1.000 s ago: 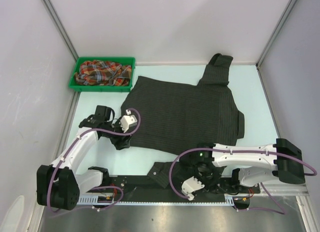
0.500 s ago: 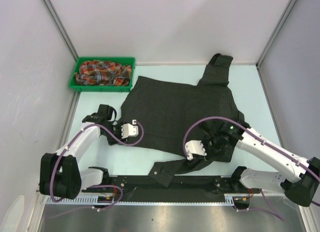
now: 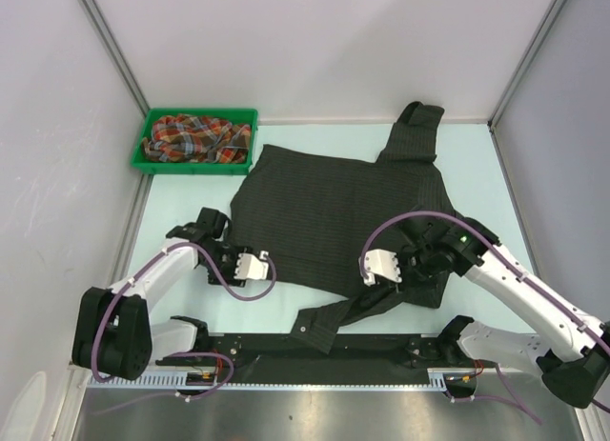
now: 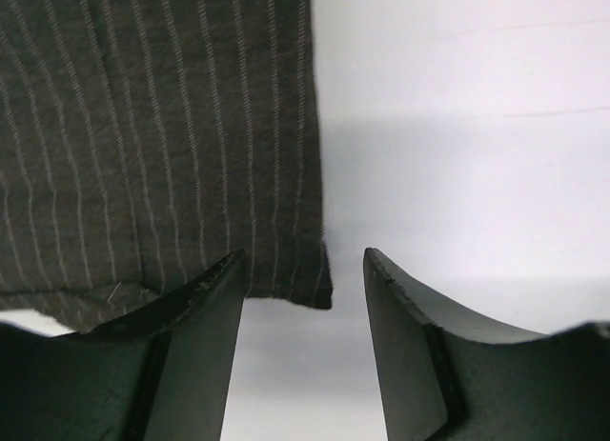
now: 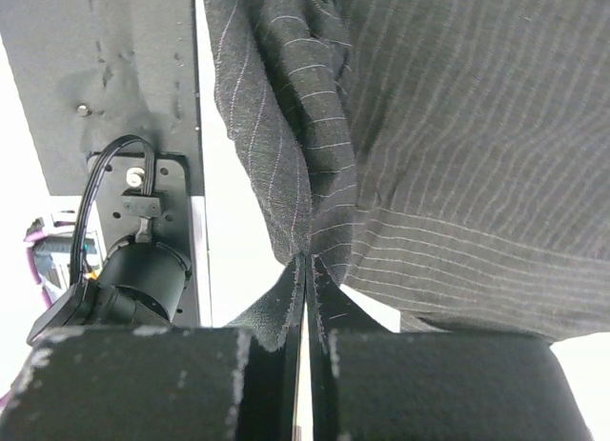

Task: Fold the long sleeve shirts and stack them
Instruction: Flatten the shirt out, then fold the shirt

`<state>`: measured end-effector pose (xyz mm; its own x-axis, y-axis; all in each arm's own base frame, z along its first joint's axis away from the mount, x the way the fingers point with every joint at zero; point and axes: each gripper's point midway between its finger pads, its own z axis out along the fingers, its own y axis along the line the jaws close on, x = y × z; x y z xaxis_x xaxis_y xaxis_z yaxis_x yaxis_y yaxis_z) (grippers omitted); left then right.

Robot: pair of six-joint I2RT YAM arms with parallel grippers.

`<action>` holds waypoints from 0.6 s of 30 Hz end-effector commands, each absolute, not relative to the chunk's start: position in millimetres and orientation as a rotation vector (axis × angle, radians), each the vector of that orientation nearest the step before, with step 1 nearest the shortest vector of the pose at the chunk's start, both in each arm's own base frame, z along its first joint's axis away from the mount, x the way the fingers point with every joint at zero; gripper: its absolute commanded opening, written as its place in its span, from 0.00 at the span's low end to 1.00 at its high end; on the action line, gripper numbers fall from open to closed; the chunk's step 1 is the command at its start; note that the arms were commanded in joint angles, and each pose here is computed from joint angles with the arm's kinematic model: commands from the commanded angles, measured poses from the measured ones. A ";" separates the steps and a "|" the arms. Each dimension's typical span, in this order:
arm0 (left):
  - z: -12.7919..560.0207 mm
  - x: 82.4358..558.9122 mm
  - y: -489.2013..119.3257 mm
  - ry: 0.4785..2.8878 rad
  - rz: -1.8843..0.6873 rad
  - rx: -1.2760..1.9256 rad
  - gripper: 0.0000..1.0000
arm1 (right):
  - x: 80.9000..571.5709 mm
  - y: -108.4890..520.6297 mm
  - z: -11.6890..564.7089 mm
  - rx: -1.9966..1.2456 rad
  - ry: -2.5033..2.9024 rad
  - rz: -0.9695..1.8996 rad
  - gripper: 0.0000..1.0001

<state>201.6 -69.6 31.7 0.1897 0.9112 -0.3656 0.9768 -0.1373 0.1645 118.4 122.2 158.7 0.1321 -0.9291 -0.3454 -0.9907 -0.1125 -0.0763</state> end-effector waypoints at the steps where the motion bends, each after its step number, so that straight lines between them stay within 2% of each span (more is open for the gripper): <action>1: 27.7 192.3 -75.5 1.696 -0.263 2.182 0.59 | 132.1 121.6 179.6 -2.016 1.871 0.246 0.00; 3: 24.7 188.9 -74.8 1.703 -0.264 2.188 0.59 | 135.8 120.2 182.7 -1.988 1.882 0.233 0.00; 5: 21.1 195.2 -74.7 1.727 -0.229 2.158 0.55 | 140.1 120.4 188.3 -1.952 1.872 0.216 0.00; 8: 25.1 213.4 -76.3 1.757 -0.166 2.086 0.34 | 146.2 120.2 196.9 -1.903 1.861 0.185 0.00; 9: 28.0 217.5 -77.5 1.761 -0.158 2.069 0.22 | 147.4 118.3 199.1 -1.887 1.860 0.173 0.00; 12: 47.0 231.9 -85.0 1.776 -0.158 1.987 0.01 | 153.8 111.9 206.1 -1.837 1.862 0.124 0.00; 18: 86.8 254.8 -95.1 1.762 -0.158 1.885 0.00 | 178.5 103.7 230.7 -1.740 1.816 0.039 0.00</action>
<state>234.7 -81.2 54.3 0.1492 0.9174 -0.3689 0.9632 -0.0504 0.2642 154.0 105.4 199.5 0.0338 -0.9134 -0.4058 -0.9607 0.0822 -0.2651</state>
